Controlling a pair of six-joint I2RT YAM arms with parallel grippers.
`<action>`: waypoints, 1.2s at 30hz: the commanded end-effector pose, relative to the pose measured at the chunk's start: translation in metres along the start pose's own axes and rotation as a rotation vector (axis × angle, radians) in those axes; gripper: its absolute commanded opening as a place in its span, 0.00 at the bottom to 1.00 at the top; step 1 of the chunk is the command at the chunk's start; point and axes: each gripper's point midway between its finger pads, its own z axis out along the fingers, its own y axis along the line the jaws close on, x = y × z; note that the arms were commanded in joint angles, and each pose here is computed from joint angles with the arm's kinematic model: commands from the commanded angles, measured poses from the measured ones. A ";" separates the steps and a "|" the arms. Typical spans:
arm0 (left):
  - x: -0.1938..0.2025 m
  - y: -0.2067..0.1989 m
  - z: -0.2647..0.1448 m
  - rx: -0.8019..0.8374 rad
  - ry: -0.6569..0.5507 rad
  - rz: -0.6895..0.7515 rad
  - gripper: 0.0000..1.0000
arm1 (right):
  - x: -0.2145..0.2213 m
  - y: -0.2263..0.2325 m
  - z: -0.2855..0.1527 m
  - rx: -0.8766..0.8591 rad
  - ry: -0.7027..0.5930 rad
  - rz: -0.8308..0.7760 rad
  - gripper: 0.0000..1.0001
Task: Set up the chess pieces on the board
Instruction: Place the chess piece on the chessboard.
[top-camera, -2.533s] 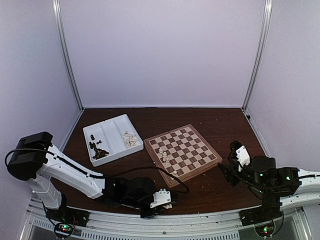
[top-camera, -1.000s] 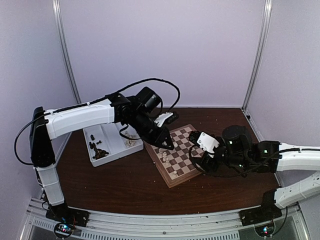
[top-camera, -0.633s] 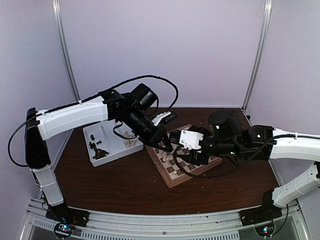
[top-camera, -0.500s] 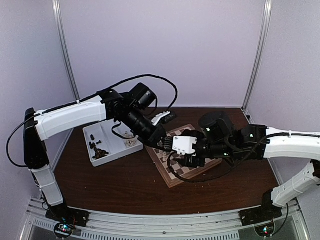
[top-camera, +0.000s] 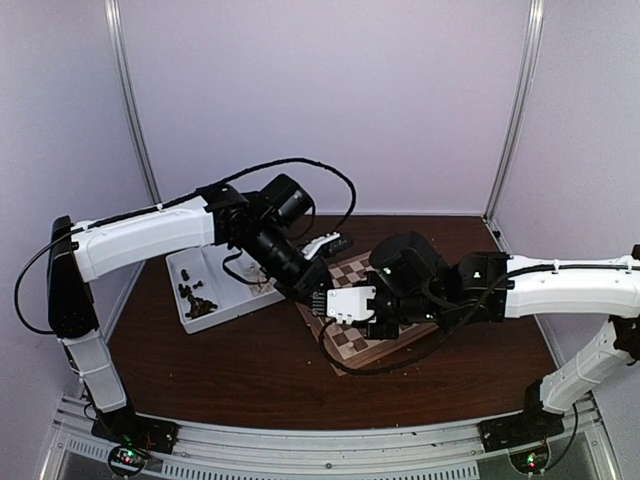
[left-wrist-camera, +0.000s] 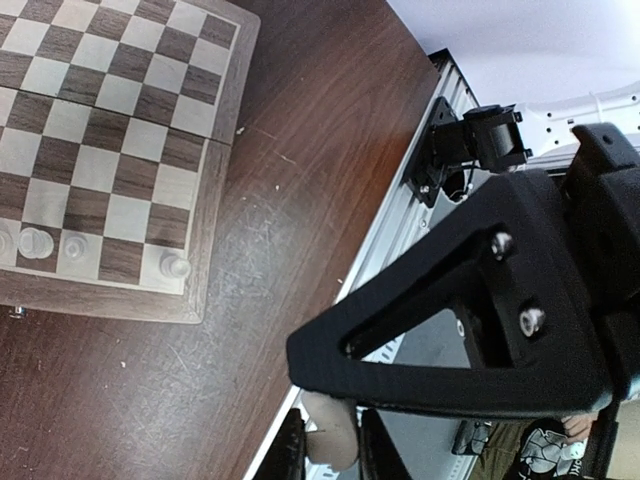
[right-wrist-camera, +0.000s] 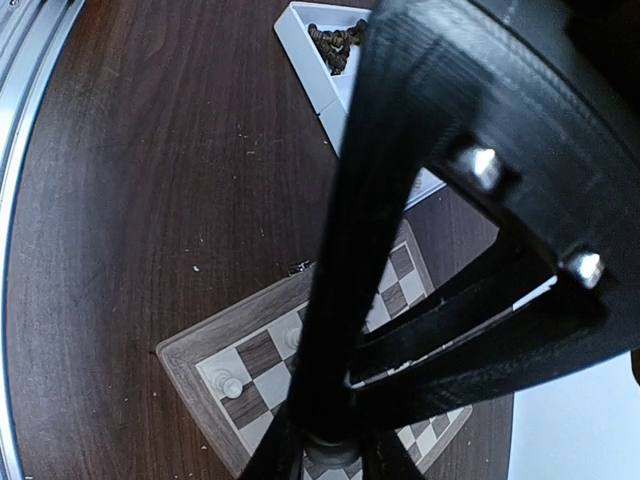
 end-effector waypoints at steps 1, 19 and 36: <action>-0.003 -0.011 -0.009 0.026 -0.028 0.027 0.00 | -0.007 -0.008 -0.004 0.036 -0.013 0.015 0.15; 0.000 0.009 -0.053 -0.192 -0.260 0.069 0.54 | 0.033 -0.012 -0.011 0.139 -0.102 0.306 0.00; 0.029 0.043 -0.131 -0.302 -0.872 -0.026 0.98 | 0.041 0.011 -0.018 0.018 -0.340 0.746 0.00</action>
